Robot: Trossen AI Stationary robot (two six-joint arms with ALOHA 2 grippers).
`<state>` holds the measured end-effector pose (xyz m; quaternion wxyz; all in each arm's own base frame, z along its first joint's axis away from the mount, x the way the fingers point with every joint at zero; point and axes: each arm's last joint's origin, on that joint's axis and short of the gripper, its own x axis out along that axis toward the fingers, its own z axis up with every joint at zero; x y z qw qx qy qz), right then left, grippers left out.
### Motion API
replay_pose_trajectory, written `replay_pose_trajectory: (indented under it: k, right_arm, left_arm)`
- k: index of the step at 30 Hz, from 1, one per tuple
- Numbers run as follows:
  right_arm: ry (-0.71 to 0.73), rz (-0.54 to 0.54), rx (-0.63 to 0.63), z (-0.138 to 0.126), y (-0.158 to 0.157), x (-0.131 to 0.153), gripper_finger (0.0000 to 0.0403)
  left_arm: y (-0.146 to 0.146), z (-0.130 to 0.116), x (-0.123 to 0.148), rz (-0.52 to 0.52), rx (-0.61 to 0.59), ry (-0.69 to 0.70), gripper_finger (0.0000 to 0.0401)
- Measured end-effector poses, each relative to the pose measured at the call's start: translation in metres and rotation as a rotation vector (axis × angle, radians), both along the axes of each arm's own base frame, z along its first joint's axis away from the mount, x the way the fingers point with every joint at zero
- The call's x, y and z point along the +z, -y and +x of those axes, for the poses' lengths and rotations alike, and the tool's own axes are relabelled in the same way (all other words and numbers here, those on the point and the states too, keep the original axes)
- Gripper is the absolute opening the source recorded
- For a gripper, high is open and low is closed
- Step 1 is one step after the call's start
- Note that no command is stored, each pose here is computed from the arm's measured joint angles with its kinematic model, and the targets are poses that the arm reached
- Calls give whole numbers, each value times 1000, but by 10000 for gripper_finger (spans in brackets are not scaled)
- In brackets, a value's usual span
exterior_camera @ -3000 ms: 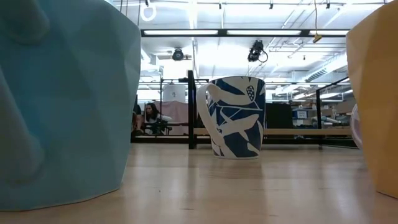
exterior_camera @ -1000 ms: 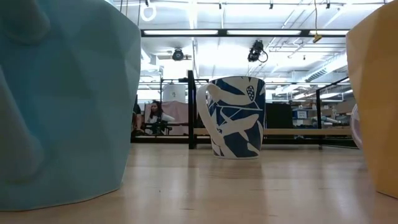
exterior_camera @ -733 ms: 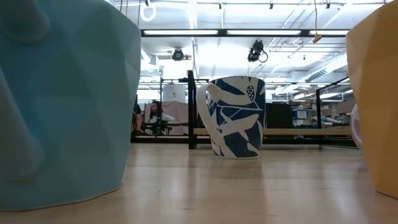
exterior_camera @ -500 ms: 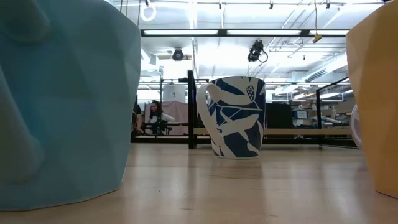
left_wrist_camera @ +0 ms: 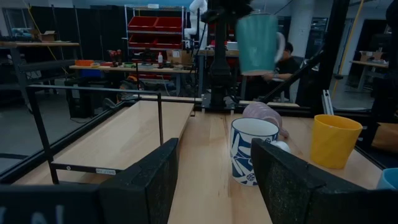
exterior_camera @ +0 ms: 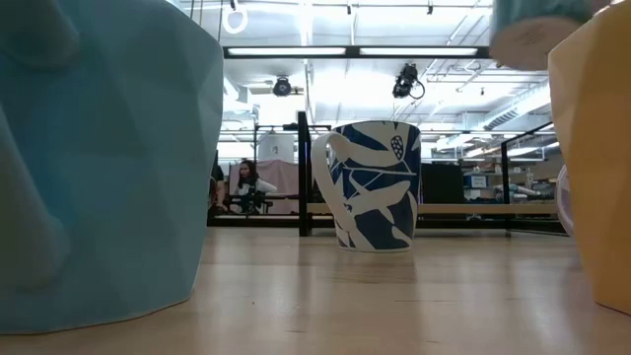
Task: Place coffee mugs
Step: Put the light blue mug on the shelf
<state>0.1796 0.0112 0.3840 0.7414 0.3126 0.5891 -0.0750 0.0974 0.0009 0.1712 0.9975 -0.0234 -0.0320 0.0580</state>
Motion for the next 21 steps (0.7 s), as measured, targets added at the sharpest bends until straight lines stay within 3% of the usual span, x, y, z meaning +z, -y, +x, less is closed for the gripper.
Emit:
replay_pose_trajectory:
  k: [9, 21]
  right_arm:
    - [-17, -187, 37, 0, 62, -7, 32]
    - [-183, -281, 166, 11, 147, -38, 32]
  left_arm:
    - [0, 0, 0, 0, 0, 0, 206]
    - [0, 0, 0, 0, 0, 0, 206]
